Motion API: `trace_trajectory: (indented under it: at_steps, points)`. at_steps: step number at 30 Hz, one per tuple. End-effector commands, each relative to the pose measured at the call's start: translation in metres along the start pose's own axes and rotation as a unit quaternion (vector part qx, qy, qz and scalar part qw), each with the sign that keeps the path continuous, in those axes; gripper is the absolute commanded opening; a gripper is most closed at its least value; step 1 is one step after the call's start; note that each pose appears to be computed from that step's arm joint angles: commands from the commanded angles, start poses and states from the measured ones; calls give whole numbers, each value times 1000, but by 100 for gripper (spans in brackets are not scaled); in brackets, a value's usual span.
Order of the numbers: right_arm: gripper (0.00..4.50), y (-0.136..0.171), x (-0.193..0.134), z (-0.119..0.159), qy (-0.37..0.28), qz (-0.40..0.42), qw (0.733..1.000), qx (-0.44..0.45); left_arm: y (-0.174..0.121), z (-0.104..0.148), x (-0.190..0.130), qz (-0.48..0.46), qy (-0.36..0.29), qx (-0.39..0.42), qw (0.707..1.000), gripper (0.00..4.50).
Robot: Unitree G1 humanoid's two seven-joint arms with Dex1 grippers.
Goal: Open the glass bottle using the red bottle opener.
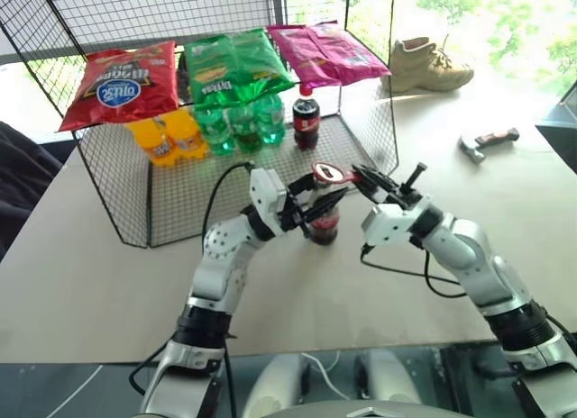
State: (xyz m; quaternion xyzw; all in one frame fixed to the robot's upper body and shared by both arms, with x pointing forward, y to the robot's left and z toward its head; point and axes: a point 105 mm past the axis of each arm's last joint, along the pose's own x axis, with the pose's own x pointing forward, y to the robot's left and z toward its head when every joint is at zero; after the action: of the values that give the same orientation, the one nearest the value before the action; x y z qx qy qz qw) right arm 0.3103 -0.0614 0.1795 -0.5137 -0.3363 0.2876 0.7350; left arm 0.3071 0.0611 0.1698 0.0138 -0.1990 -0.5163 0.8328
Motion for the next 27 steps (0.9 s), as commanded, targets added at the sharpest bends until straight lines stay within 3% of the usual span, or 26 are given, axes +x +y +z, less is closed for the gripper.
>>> trace_trajectory:
  at_steps: [1, 16, 27]
  points:
    - [0, 29, 5, 9, -21, 61, 998, -26, -3, -9, 1, -5, 17, -7, 1000, 152]
    - [0, 46, -17, -14, 12, 85, 996, -27, -2, -12, 2, -2, 16, -10, 1000, 152]
    - [0, 39, -5, -1, -29, 68, 996, -54, -2, -14, 2, 0, 14, -12, 1000, 152]
